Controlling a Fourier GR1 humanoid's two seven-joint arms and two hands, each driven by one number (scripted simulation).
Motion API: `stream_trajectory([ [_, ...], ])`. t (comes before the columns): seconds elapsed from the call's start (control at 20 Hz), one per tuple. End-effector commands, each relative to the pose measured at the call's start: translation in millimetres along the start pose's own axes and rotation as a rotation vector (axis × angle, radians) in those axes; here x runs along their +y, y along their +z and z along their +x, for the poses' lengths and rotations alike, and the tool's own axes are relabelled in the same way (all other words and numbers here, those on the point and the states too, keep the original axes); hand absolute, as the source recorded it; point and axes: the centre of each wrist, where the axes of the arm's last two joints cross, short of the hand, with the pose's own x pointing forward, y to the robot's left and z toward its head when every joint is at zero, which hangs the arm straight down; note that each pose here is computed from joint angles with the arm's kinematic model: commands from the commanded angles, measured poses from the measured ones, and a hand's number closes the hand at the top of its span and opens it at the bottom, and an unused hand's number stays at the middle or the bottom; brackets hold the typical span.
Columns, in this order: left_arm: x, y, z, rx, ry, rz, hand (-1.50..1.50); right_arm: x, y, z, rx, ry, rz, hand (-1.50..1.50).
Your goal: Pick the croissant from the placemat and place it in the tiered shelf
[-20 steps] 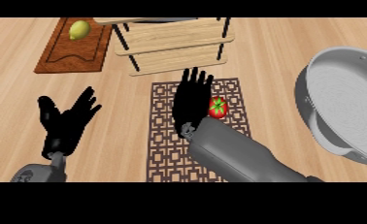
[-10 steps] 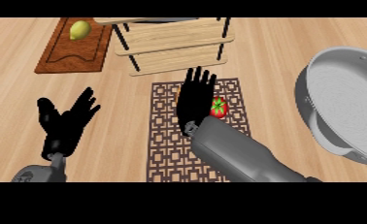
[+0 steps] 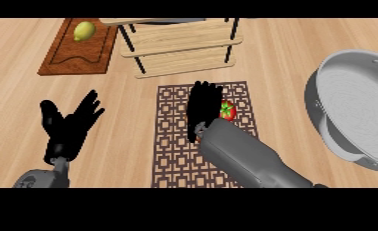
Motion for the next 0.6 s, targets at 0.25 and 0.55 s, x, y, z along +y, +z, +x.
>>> stream_trajectory([
  [0.25, -3.8, -6.6, -2.4, 0.044, 0.0, -0.026, 0.0, 23.3, 6.0, 1.3, -0.006, 0.069, 0.093, 1.5],
  [0.55, -7.3, -4.6, -4.6, 0.029, -0.011, -0.011, 0.0, 12.7, 29.6, 12.6, -0.223, -0.085, 0.129, 1.5],
])
